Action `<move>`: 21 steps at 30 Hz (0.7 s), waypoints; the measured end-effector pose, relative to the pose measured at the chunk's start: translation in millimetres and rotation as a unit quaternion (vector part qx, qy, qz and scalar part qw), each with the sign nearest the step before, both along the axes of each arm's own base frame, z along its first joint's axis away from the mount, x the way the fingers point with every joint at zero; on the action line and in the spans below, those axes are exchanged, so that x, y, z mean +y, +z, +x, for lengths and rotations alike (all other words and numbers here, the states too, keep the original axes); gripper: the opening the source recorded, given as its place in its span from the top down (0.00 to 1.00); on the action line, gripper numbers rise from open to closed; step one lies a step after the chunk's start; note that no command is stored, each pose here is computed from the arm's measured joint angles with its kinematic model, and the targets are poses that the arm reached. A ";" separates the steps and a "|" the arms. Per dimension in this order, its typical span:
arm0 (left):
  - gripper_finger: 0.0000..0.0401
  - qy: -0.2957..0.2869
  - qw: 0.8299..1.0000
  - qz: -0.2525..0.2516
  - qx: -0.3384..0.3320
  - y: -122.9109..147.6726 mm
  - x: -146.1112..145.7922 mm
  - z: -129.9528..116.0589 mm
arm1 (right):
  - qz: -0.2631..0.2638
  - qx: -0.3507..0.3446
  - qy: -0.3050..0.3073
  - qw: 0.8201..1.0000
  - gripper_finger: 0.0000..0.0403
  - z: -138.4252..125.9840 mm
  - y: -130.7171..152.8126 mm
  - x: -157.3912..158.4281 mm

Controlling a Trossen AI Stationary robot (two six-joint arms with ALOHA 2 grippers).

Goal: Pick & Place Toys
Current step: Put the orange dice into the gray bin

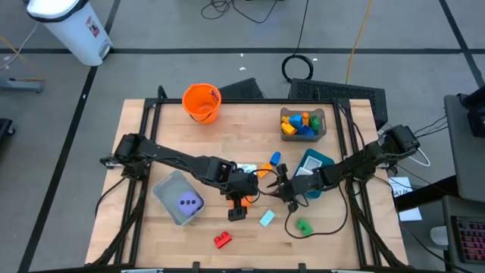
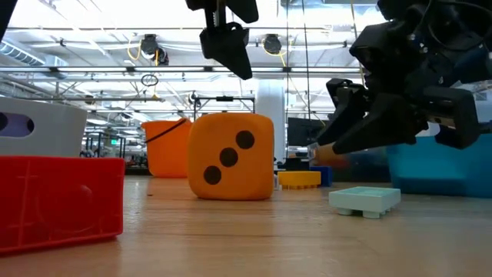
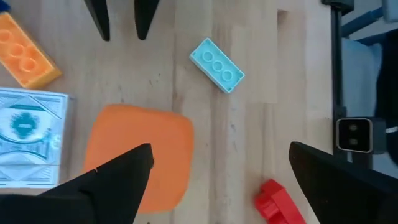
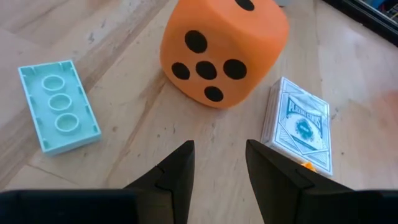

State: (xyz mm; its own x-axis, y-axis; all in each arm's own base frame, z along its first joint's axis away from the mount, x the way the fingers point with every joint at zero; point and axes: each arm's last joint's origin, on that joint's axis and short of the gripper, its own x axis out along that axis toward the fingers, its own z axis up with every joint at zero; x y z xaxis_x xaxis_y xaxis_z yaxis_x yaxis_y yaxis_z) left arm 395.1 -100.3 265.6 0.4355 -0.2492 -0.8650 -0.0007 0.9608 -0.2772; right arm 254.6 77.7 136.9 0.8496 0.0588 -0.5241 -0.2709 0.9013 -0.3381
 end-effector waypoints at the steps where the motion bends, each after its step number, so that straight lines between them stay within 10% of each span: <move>1: 0.04 0.000 1.000 0.006 -0.003 0.0 0.2 0.2 | 0.000 0.000 0.000 1.000 0.66 0.0 0.0 0.0; 21: 0.00 -0.014 0.997 0.067 0.032 -31.4 5.5 10.9 | 0.008 0.006 -0.012 1.000 0.66 0.4 -1.1 -4.2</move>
State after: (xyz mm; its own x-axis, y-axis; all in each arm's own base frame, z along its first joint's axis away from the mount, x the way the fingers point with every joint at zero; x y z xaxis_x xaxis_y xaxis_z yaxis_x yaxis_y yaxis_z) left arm 406.1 -94.8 234.1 0.3733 -0.1407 -0.9170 0.0122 0.9891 -0.1467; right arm 255.1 73.5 135.8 0.8446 0.0462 -0.5335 -0.2526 0.9128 -0.3209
